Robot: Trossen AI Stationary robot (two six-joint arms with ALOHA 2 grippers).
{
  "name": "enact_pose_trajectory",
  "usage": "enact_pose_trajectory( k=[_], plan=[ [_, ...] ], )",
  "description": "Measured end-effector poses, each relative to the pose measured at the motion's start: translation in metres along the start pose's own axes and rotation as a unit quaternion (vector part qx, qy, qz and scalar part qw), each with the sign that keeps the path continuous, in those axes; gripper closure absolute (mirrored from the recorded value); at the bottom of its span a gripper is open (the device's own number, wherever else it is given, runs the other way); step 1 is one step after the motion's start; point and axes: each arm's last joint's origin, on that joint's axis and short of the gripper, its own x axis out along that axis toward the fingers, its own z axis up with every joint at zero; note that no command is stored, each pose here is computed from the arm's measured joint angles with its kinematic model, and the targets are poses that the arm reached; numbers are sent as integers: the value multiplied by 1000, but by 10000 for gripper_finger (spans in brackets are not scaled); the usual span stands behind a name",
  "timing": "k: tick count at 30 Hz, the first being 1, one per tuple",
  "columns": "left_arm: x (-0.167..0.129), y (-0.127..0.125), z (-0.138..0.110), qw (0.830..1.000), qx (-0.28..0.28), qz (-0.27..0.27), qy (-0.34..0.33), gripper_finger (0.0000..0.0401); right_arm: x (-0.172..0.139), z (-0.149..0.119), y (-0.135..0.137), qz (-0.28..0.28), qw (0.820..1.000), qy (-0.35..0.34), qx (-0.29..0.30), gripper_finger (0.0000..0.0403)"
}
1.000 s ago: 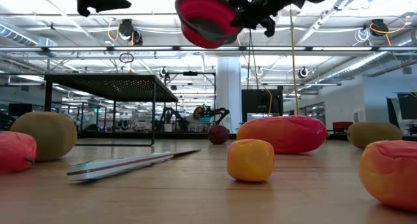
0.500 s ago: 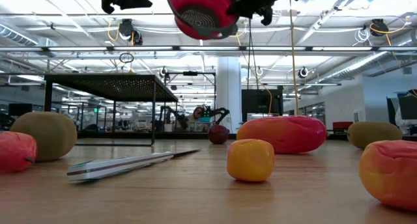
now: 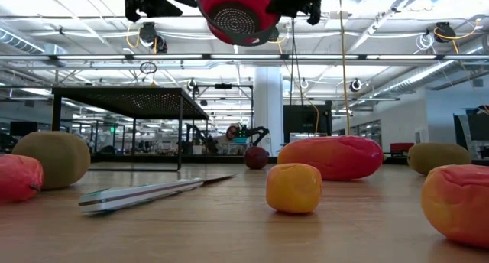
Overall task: Pick & Place Fruit
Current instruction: Put the red strainer bowl on the shelf
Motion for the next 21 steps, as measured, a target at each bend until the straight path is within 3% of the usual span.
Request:
enact_pose_trajectory(
  k=[14, 21],
  plan=[
    [-2, -3, 0, 999, -21, -27, 2, 194, 0, -1, -1, -25, 999, 2, -25, 402],
    [-2, -1, -1, 1000, 12, -9, 7, 194, 1, 0, -3, -26, 999, 1, -31, 402]
  ],
)
